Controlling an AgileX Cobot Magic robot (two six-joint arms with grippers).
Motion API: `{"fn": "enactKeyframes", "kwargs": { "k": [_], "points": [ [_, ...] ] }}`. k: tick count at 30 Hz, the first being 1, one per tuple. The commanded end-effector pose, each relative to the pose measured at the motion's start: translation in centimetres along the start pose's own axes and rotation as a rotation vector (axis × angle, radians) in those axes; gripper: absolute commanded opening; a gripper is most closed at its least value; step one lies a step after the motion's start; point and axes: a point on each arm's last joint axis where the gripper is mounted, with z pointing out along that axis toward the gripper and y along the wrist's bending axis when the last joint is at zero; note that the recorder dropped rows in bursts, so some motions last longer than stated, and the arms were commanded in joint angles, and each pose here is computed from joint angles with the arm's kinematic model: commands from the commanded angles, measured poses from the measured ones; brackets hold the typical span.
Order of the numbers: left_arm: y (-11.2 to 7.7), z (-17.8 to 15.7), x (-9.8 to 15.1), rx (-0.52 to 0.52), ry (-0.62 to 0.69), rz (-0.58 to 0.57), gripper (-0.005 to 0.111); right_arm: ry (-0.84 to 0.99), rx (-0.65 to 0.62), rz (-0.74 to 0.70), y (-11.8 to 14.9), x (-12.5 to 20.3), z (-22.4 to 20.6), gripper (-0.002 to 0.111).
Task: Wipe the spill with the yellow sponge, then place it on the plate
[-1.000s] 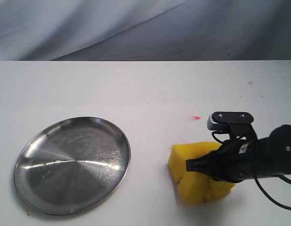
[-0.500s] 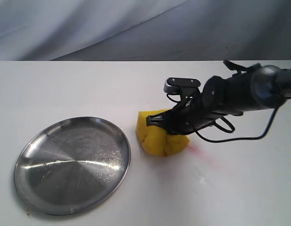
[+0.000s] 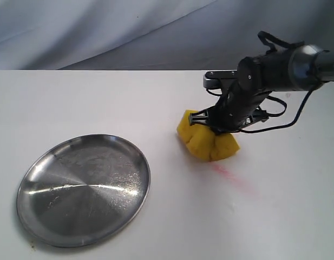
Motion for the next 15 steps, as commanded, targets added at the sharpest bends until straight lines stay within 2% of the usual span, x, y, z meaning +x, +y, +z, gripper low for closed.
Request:
{"fn": "enactKeyframes", "kwargs": {
  "k": [1,4,9,13,15],
  "points": [
    [0.0,0.0,-0.2,-0.004,-0.015,-0.017,0.0,0.115,0.137,-0.095,-1.5,3.5,-0.1,0.0],
    [0.0,0.0,-0.2,-0.004,-0.015,-0.017,0.0,0.059,0.116,-0.082,-1.7,5.4,-1.5,0.0],
    [0.0,0.0,-0.2,-0.004,-0.015,-0.017,0.0,0.067,0.075,-0.082,-1.3,10.4,-3.4,0.0],
    [0.0,0.0,-0.2,-0.004,-0.015,-0.017,0.0,0.086,0.056,-0.181,0.4,13.6,-4.7,0.0],
    [0.0,0.0,-0.2,-0.004,-0.015,-0.017,0.0,0.094,0.036,-0.232,2.3,15.0,-5.1,0.0]
  ]
}}
